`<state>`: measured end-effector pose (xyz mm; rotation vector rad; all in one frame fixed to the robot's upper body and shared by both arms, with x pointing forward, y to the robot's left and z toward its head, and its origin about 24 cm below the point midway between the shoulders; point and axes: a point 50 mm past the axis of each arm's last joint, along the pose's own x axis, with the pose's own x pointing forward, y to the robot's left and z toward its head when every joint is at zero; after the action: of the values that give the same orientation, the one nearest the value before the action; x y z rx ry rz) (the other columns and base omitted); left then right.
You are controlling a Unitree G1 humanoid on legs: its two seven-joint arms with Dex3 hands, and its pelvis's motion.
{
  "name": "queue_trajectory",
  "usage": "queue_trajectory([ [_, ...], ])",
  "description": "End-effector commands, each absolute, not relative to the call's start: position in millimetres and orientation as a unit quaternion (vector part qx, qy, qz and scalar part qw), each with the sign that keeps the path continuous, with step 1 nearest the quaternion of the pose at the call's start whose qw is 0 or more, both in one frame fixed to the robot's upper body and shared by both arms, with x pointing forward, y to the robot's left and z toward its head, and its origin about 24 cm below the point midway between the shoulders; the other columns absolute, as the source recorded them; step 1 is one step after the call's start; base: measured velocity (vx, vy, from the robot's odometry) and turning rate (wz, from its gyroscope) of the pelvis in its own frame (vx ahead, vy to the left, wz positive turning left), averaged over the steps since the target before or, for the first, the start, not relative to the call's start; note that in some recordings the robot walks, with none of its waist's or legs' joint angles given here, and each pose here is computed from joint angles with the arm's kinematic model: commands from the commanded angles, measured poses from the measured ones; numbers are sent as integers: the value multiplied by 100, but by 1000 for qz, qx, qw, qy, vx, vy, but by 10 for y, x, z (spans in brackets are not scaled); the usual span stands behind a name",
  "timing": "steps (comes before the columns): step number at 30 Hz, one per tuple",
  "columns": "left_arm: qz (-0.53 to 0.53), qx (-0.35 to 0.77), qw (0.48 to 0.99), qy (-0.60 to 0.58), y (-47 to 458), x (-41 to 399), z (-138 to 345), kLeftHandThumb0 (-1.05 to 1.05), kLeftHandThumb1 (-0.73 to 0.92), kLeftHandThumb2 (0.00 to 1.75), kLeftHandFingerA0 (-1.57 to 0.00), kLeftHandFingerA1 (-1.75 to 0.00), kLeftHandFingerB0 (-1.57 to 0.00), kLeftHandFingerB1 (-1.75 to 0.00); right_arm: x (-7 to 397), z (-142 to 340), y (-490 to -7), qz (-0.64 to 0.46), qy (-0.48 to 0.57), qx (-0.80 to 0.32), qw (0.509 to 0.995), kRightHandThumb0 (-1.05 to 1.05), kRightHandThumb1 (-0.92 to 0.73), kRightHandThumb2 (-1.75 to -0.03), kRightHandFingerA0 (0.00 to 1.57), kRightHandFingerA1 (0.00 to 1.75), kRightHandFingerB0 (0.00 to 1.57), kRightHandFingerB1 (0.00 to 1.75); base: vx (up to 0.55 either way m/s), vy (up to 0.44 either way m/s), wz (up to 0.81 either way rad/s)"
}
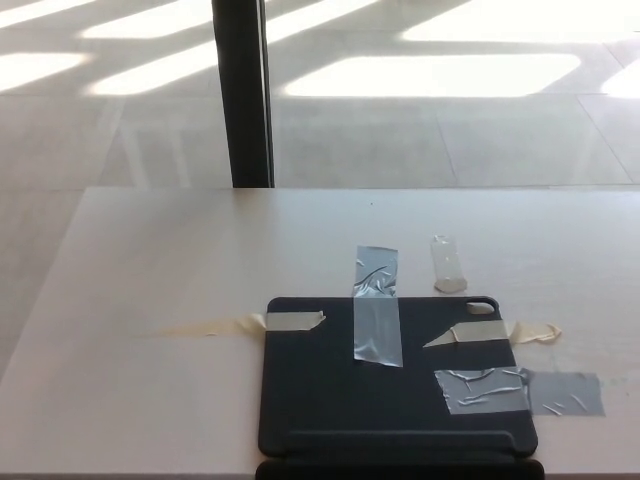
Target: The robot uses its right hand to open a folded tablet cover kept in the middle of the desk
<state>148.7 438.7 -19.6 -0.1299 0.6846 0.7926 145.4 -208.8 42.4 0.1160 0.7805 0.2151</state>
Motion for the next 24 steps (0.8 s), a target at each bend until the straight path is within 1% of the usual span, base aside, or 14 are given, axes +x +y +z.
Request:
queue_trajectory([
  [1,391,-58,851,346,4467,1323,-188,-89,71,107,-66,-77,-45,-67,1738,1220,-2815,-8,228,32,973,-87,-76,-116,72,62,38,51,0,0,0],
  [4,393,-55,849,350,4471,1279,-205,-88,71,106,-66,-77,-45,-67,1752,1438,-3074,-70,181,20,981,-89,-75,-115,75,62,43,52,0,0,0],
  [5,397,-57,846,351,4475,1256,-212,-87,92,72,-70,-78,-46,-64,1717,1655,-3407,-152,125,25,980,-93,-92,-72,74,51,43,39,0,0,0],
  [10,395,-56,842,362,4469,1161,-258,-88,72,107,-66,-77,-43,-66,1365,1905,-3950,-333,64,-41,940,-86,-92,-71,70,48,44,39,0,0,0],
  [14,396,-52,838,372,4454,1091,-304,-90,71,107,-68,-78,-44,-67,940,1818,-4435,-457,66,-68,885,-82,-92,-68,71,52,43,40,0,0,0],
  [15,401,-54,834,375,4456,1080,-308,-89,92,69,-70,-77,-45,-63,852,1758,-4537,-495,72,-90,861,-81,-92,-69,71,52,44,41,0,0,0],
  [17,402,-55,832,378,4451,1034,-331,-89,92,70,-71,-77,-45,-63,716,1643,-4715,-564,82,-95,816,-80,-90,-67,80,54,51,43,0,0,0],
  [18,403,-56,831,379,4451,1024,-334,-90,70,106,-69,-78,-44,-66,629,1576,-4778,-585,93,-94,800,-79,-92,-69,81,56,40,40,0,0,0],
  [19,403,-54,830,381,4453,1013,-336,-88,92,70,-71,-77,-45,-62,502,1468,-4859,-611,107,-98,778,-76,-92,-70,81,63,36,41,0,0,0],
  [20,403,-52,830,381,4454,1010,-335,-88,92,70,-71,-77,-45,-62,455,1409,-4906,-622,104,-97,770,-76,-92,-70,81,63,36,41,0,0,0],
  [21,403,-54,831,381,4454,989,-341,-90,71,106,-65,-77,-43,-66,370,1318,-4946,-639,97,-85,758,-78,-92,-69,81,67,34,43,0,0,0],
  [22,400,-53,831,382,4454,987,-341,-89,92,71,-66,-74,-43,-62,323,1260,-4972,-655,107,-91,743,-81,-92,-69,89,66,37,44,0,0,0],
  [23,399,-52,832,383,4454,986,-341,-89,92,71,-66,-74,-43,-62,302,1234,-4984,-661,110,-94,736,-81,-92,-69,89,66,37,44,0,0,0],
  [24,401,-55,830,384,4447,973,-354,-90,92,71,-65,-74,-44,-61,204,1080,-4986,-698,120,-77,702,-80,-92,-71,96,93,57,105,0,0,0],
])
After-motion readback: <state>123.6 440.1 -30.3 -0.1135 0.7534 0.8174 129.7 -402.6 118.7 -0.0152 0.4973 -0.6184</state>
